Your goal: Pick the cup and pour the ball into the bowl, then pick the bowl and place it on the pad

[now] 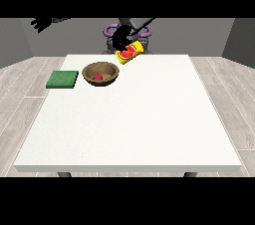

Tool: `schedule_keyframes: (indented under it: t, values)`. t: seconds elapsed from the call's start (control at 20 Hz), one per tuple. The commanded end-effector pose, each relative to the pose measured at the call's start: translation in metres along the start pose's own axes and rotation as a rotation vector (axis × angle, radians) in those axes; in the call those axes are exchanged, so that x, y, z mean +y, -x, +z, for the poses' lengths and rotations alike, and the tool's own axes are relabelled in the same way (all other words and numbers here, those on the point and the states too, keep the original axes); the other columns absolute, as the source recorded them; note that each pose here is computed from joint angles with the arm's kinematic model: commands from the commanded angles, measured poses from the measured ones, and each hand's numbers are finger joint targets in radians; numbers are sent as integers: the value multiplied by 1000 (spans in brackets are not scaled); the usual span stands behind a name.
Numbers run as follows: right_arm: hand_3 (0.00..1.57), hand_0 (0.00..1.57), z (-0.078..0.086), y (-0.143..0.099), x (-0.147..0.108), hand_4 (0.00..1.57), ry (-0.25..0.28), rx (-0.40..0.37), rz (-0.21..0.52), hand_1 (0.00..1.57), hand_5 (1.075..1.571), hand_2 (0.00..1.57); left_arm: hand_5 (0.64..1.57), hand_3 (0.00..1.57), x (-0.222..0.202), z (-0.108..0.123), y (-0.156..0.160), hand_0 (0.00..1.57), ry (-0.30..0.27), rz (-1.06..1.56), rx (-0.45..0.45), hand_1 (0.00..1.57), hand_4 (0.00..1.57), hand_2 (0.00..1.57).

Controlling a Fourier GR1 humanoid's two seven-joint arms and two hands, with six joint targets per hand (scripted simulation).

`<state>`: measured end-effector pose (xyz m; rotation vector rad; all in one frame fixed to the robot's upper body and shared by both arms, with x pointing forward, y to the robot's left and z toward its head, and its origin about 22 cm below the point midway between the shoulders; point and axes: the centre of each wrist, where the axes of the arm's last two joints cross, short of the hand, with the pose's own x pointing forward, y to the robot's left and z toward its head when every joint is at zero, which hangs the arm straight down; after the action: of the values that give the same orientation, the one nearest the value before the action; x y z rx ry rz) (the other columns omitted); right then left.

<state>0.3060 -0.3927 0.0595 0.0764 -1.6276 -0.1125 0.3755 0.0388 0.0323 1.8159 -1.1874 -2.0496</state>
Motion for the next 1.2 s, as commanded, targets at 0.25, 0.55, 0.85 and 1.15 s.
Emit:
schedule_keyframes:
  t: [0.25,0.55,0.85,1.15]
  values:
    - [319,0,1,16,26,525,30,31,7,0,1569,0,1496,1571,-15,9,13,1526,-21,63,-14,1526,1276,1571]
    - [317,0,24,28,-3,524,123,69,7,0,1568,0,1570,1571,-44,30,45,276,-106,650,252,276,901,1488]
    - [0,0,14,22,15,552,151,35,-9,0,1566,0,1559,1229,-65,65,9,701,-28,1166,365,701,1134,1571]
    - [183,0,-2,18,43,582,48,-31,-41,0,1566,0,1488,0,-66,91,16,0,-131,1775,597,0,838,0]
